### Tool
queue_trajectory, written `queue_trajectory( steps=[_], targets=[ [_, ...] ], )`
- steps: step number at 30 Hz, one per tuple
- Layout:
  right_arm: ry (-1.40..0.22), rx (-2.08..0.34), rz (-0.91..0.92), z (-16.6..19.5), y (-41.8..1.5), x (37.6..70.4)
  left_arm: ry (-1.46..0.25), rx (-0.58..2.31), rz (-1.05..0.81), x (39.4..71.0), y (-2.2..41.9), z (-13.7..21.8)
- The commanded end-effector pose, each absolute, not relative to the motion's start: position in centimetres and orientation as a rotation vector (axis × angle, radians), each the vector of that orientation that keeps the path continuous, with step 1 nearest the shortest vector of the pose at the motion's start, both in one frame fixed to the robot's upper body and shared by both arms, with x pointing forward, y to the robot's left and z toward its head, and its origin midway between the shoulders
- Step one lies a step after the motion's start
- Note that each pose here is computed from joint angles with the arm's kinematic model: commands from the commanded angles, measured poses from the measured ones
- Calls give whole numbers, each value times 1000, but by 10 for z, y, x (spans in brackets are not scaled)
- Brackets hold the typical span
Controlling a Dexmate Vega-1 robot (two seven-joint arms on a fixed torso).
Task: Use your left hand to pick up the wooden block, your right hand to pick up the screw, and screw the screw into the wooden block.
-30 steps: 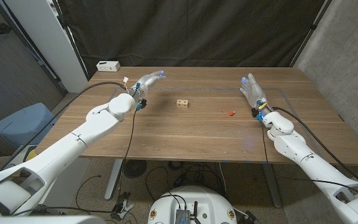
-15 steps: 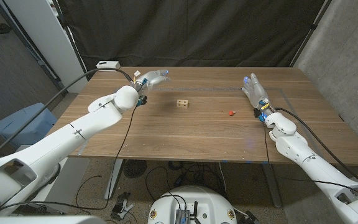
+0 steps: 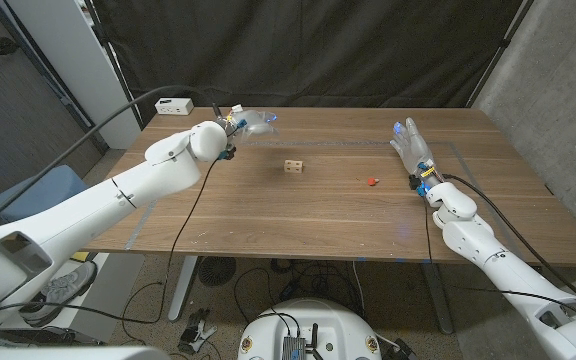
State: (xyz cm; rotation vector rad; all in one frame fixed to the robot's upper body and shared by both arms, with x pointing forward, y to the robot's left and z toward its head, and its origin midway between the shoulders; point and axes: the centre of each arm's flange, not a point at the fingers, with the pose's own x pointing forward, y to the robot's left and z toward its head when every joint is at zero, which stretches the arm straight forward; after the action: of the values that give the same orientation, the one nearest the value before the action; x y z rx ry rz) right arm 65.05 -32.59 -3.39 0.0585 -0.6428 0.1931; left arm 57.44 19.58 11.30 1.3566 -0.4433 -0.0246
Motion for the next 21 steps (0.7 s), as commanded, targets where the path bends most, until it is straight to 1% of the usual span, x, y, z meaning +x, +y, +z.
queue_trajectory(
  steps=[1, 10, 21],
  targets=[
    [-646, 73, 181, -38, -328, 651, -377, 1571, -42, 567, 180, 141],
    [-648, 75, 172, -41, -333, 653, -378, 1683, -24, 566, 168, 153],
    [-657, 90, 162, -44, -337, 654, -312, 1778, -48, 573, 154, 165]
  ],
)
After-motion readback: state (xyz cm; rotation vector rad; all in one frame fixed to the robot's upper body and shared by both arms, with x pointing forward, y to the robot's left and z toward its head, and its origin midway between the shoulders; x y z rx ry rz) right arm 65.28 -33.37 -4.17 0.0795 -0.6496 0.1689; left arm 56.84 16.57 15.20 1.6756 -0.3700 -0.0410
